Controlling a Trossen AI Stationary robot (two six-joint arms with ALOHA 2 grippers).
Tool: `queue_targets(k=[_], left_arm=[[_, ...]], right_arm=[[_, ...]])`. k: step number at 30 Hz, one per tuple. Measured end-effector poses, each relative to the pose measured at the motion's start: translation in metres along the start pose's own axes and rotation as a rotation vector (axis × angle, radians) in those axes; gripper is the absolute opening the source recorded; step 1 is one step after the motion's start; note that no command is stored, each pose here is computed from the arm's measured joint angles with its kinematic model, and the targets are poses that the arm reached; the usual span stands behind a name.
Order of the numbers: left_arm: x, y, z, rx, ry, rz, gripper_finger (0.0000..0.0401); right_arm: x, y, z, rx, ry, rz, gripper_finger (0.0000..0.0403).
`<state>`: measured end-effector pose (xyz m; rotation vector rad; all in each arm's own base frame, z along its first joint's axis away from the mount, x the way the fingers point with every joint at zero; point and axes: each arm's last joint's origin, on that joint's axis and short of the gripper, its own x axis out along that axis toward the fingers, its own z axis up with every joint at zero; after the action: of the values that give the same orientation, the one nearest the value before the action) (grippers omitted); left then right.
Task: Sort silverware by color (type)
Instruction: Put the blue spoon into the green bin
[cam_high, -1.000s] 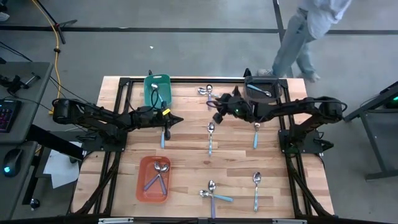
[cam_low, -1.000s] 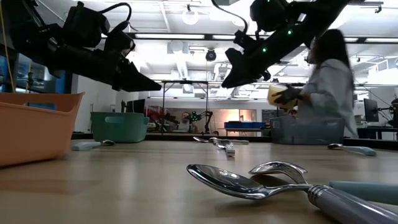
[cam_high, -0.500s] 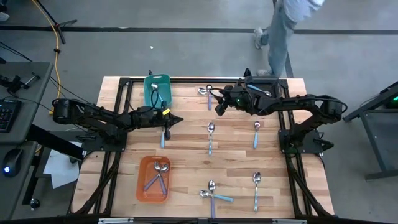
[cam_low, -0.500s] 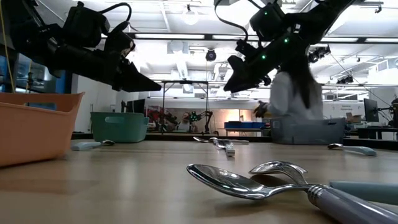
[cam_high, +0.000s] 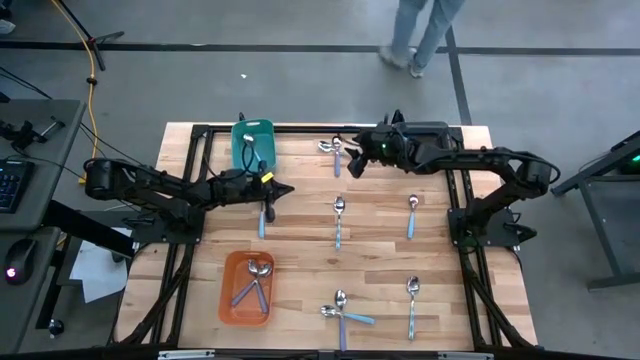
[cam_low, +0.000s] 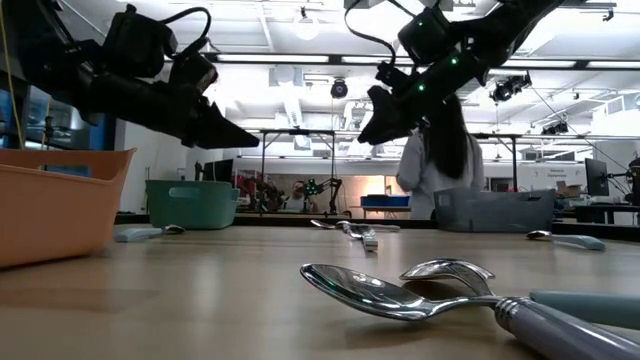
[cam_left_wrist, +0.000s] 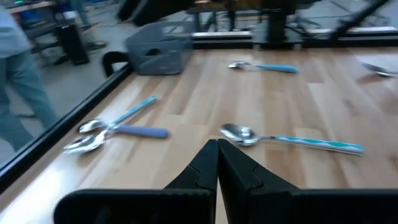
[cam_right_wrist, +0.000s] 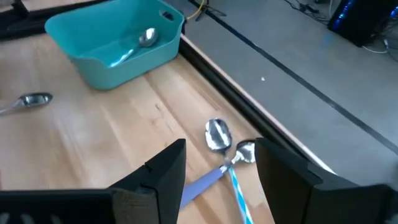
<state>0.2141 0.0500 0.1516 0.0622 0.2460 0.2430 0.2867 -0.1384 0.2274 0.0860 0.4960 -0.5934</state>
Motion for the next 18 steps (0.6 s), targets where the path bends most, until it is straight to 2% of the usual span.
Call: queue_targets(k=[3, 8, 18], left_arm=[[0.0, 0.006, -0.001, -0.019, 0.009, 0.039, 0.0], [0.0, 0.013, -0.003, -0.025, 0.025, 0.067, 0.0], [0.0, 0.015, -0.004, -0.031, 0.035, 0.077, 0.0]], right_arm=[[0.009, -0.009, -0.005, 0.005, 0.045, 0.045, 0.0177], [0.04, -0.015, -0.019, -0.06, 0.196, 0.08, 0.0177], [0.097, -0.031, -0.022, -0.157, 0.469, 0.159, 0.0177]])
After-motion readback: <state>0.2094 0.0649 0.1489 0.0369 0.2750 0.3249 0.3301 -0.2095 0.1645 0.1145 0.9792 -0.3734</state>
